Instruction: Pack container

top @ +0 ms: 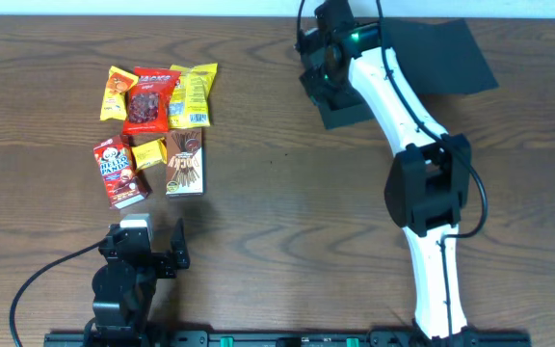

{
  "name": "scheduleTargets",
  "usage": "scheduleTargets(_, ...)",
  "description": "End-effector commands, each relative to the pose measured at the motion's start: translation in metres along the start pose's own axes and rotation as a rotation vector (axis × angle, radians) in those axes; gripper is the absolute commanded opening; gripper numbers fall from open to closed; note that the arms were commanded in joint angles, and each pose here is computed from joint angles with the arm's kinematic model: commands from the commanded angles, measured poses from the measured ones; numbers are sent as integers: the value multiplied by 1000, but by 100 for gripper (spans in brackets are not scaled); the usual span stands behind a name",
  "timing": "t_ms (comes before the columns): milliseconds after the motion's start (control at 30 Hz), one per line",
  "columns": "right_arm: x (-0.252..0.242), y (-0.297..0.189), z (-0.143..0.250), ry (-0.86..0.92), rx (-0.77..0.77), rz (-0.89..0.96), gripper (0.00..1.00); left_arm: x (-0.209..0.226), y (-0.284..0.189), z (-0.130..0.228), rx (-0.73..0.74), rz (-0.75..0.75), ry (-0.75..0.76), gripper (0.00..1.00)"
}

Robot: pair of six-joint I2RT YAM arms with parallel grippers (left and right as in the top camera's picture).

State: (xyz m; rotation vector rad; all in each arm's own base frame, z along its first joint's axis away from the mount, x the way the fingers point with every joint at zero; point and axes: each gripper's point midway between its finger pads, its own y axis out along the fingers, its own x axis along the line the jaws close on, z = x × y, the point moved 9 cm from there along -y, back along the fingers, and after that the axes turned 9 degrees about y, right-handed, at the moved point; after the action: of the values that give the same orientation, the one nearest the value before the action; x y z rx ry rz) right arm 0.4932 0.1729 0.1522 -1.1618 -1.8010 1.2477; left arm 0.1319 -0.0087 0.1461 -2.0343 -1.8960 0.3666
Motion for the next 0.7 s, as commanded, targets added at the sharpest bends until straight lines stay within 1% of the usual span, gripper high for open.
scheduleTargets(0, 2, 10, 5, -4, 31, -11, 32, 1, 3, 5, 11, -9, 9, 95)
scheduleTargets(67, 3, 10, 5, -5, 35, -12, 24, 1, 3, 5, 11, -9, 9, 95)
scheduleTargets(167, 4, 10, 11, -4, 74, -14, 4, 1, 3, 5, 11, -9, 9, 95)
scheduleTargets(200, 4, 10, 14, -4, 93, -16, 2, 1, 3, 5, 11, -9, 9, 95)
scheduleTargets(467, 33, 7, 37, -50, 248, -38, 1, 1, 3, 5, 11, -9, 9, 95)
scheduleTargets(567, 57, 4, 47, -103, 308, -66, 2, 1, 3, 5, 11, -9, 9, 95)
scheduleTargets(667, 91, 0, 59, -208, 372, -153, 2, 1, 3, 5, 11, -9, 9, 95)
